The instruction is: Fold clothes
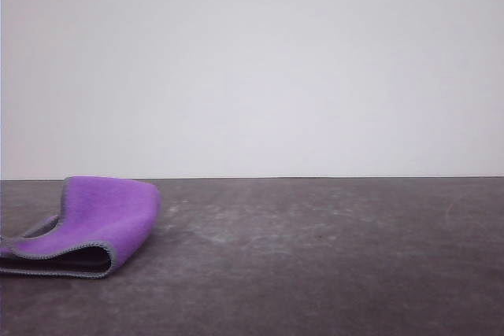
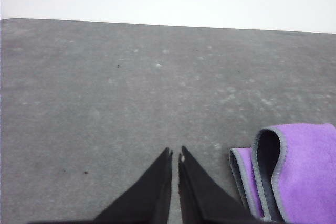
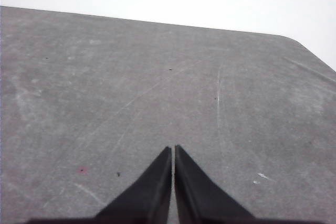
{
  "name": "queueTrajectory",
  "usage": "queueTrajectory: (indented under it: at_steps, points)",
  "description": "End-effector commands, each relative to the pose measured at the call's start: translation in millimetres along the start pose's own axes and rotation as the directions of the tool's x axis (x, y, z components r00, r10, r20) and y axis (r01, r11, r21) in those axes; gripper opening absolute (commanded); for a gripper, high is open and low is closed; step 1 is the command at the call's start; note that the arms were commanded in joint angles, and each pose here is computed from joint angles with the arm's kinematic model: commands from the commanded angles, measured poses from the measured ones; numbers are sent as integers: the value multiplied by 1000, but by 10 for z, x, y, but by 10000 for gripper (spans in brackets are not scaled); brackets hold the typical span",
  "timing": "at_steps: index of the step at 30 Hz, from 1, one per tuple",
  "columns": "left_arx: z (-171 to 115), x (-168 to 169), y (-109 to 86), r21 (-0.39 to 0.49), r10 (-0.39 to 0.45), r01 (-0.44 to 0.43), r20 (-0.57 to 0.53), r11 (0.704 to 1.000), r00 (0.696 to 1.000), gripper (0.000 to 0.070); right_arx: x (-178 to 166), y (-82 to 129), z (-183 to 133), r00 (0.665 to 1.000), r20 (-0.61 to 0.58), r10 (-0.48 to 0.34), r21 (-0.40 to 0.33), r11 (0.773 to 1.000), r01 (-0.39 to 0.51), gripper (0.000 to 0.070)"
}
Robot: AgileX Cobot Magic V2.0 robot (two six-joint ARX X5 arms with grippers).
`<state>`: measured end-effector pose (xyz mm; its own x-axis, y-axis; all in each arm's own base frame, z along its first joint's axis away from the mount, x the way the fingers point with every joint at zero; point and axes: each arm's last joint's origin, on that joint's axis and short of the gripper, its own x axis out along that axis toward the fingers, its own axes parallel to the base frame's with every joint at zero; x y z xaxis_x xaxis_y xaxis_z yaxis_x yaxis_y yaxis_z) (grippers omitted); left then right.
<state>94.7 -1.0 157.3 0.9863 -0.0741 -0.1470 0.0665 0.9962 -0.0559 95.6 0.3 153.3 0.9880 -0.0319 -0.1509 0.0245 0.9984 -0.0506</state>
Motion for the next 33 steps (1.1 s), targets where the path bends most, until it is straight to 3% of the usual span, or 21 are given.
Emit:
queueTrajectory:
  at_steps: [1, 33]
  points:
    - [-69, 19, 5, -5, 2, -2, -24, 1000, 1000, 16, 7, 0, -11, 1000, 3, -3, 18, 1000, 3, 6]
    - [-69, 19, 5, -5, 2, -2, -24, 1000, 1000, 16, 7, 0, -11, 1000, 3, -3, 18, 1000, 3, 6]
